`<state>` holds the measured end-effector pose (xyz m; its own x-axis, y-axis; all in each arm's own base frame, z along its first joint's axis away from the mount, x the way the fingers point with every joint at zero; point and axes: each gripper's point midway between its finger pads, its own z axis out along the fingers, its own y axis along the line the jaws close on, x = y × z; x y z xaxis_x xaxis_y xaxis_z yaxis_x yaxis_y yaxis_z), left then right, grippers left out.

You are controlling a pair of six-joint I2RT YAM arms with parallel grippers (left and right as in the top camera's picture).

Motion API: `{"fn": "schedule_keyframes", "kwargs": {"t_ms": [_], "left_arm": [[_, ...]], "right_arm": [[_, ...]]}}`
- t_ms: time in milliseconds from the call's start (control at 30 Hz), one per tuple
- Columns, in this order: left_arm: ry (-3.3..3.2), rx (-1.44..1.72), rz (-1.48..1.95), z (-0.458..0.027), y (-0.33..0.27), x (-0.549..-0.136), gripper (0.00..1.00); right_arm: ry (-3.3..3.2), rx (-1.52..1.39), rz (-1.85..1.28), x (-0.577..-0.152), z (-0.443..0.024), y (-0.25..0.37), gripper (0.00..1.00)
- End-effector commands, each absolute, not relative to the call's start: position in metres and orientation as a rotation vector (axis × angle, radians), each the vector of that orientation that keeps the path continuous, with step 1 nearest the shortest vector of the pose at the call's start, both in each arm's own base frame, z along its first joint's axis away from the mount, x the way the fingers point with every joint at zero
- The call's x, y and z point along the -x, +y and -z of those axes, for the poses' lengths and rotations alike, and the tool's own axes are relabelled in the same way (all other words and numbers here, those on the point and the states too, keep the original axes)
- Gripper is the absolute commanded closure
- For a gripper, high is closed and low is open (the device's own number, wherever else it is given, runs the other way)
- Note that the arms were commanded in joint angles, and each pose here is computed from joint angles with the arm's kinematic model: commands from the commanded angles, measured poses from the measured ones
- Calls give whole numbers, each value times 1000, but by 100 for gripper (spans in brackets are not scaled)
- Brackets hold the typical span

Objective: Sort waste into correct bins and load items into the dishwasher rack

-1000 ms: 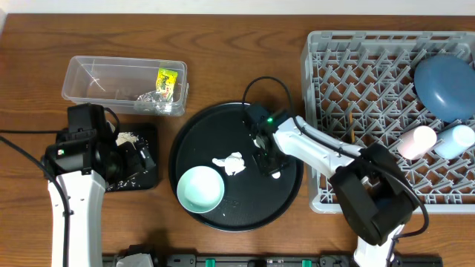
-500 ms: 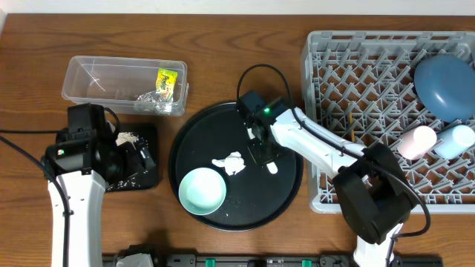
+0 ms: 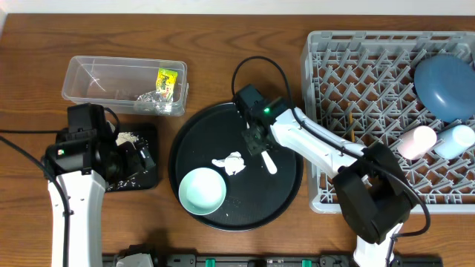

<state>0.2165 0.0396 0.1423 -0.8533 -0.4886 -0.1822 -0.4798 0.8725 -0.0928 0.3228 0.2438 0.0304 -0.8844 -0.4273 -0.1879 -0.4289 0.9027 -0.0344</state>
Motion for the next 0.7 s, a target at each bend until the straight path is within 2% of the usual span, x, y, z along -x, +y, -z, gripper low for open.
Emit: {"fn": "schedule_keyframes", "kwargs": {"t_ms": [0, 333, 600, 667], "left_arm": [[2825, 768, 39, -146, 44, -218, 1], [2825, 768, 39, -146, 44, -218, 1], [2825, 768, 39, -146, 44, -218, 1], [2825, 768, 39, -146, 44, -218, 1]], "right_arm": [[2854, 684, 59, -331, -21, 241, 68], [2901, 806, 131, -324, 21, 239, 69], [2929, 874, 165, -312, 29, 237, 99], [2941, 876, 174, -310, 29, 235, 99]]}}
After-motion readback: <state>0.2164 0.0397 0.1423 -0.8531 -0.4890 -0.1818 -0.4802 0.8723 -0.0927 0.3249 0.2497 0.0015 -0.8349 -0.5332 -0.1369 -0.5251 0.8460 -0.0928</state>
